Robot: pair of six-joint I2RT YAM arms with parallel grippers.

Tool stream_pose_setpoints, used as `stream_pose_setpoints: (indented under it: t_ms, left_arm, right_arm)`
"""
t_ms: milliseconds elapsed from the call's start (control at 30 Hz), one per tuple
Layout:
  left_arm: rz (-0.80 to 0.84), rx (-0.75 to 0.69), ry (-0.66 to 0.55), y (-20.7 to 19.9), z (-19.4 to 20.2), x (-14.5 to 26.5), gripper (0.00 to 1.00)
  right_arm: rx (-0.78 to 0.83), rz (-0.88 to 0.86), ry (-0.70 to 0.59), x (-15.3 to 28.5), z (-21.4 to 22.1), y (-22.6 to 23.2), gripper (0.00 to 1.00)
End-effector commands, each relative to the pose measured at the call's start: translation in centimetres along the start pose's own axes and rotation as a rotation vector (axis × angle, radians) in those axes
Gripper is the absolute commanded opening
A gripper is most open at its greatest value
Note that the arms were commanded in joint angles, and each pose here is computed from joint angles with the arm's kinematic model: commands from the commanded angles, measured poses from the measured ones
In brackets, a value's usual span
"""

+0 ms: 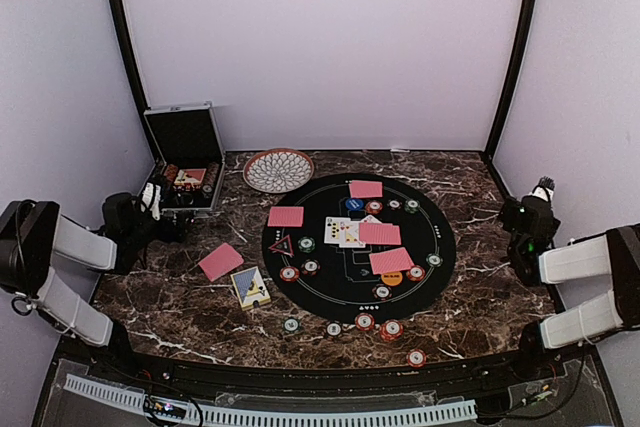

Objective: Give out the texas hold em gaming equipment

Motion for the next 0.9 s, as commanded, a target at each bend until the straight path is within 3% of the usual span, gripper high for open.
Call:
stream_pose_setpoints:
  t_ms: [0, 233, 367, 433, 500, 867]
  left_arm:
    - [-0.018, -0.022, -0.207, 0.3, -2.7, 0.5, 0.99]
    - [-0.018, -0.03, -0.254, 0.1, -1.1, 1.2, 0.98]
    - [-0.053, -0.008, -0.248, 0.6, -1.2, 1.0, 0.89]
    - [-0.06, -0.003, -0.241, 0.7, -1.1, 0.9, 0.98]
    - [-0.057, -0.004, -0.239, 0.7, -1.0, 0.9, 0.99]
    - [-0.068, 0.001, -0.242, 0.8, -1.1, 0.9, 0.99]
  right_arm:
    - [-0.092, -0.02, -0.165, 0.7, -1.4, -1.1, 0.99]
    - [-0.071, -0.189, -0.195, 0.7, -1.0, 0.6, 0.99]
    - [0.001, -0.31, -0.19, 0.2, 0.0, 2.8, 0.99]
    - [0.058, -0.409, -0.21, 0.1, 0.3, 4.3, 0.99]
    - [0.067, -0.413, -0.152, -0.5, 0.7, 4.6, 0.99]
    - [0.051, -0.427, -0.171, -0.6, 0.4, 4.6, 0.99]
Point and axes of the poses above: each gripper's point midway between its finger pads, its own x axis back along the fingers, its own y axis along the line the jaws close on, z = x × y, the point moved 5 cm from there along x, back along the fingers, and after that the axes turned 4 degrees about x, right-handed, at the moved point
